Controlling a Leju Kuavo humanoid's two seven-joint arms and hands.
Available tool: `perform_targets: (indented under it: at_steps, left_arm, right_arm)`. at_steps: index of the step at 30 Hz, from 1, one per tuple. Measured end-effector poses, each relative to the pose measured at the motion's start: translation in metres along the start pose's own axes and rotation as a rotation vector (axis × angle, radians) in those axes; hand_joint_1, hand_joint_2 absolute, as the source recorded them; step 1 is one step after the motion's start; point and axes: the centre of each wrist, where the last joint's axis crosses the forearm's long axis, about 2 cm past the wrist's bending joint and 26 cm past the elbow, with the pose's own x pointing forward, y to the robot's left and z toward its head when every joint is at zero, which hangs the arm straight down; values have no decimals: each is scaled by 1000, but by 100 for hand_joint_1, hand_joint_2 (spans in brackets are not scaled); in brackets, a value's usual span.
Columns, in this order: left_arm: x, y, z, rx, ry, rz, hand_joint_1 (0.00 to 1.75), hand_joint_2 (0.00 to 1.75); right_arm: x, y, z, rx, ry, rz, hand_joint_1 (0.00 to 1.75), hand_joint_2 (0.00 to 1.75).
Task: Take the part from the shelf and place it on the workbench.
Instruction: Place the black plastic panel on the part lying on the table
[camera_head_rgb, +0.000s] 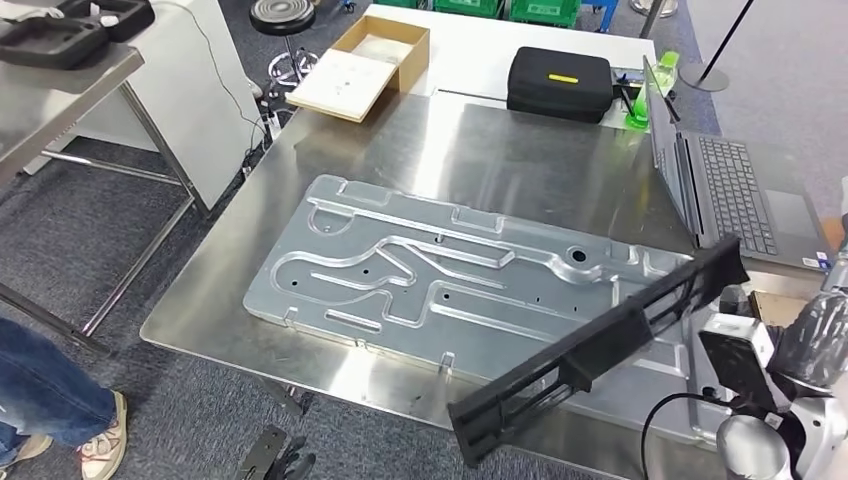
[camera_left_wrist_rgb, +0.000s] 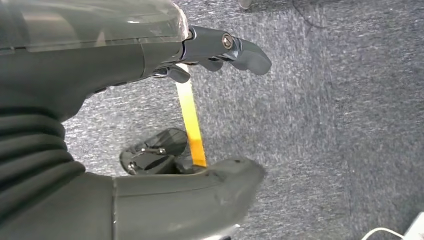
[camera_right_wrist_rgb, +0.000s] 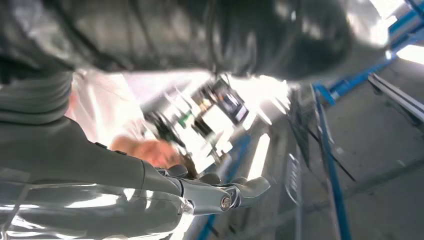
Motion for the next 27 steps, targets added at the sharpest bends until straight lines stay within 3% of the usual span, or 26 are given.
perform_targets:
  at_steps: [3, 6, 9, 24, 27]
  left_arm:
    - [-2, 0, 1, 9, 2, 0, 0, 0]
    - [-2, 1, 1, 20, 0, 0, 0, 0]
    - [-3, 1, 2, 23, 1, 1, 0, 0]
    - [-4, 6, 3, 29, -4, -13, 0, 0]
    - [-6, 7, 4, 31, -2, -19, 0, 0]
  right_arm:
    - [-3, 1, 1, 67, 163, -137, 0, 175]
    - [-8, 2, 1, 164, 363, -356, 0, 175]
    - [-18, 3, 2, 220, 459, -461, 0, 175]
    - [-42, -7, -14, 172, 520, -550, 0, 175]
    - [-42, -7, -13, 102, 412, -470, 0, 44]
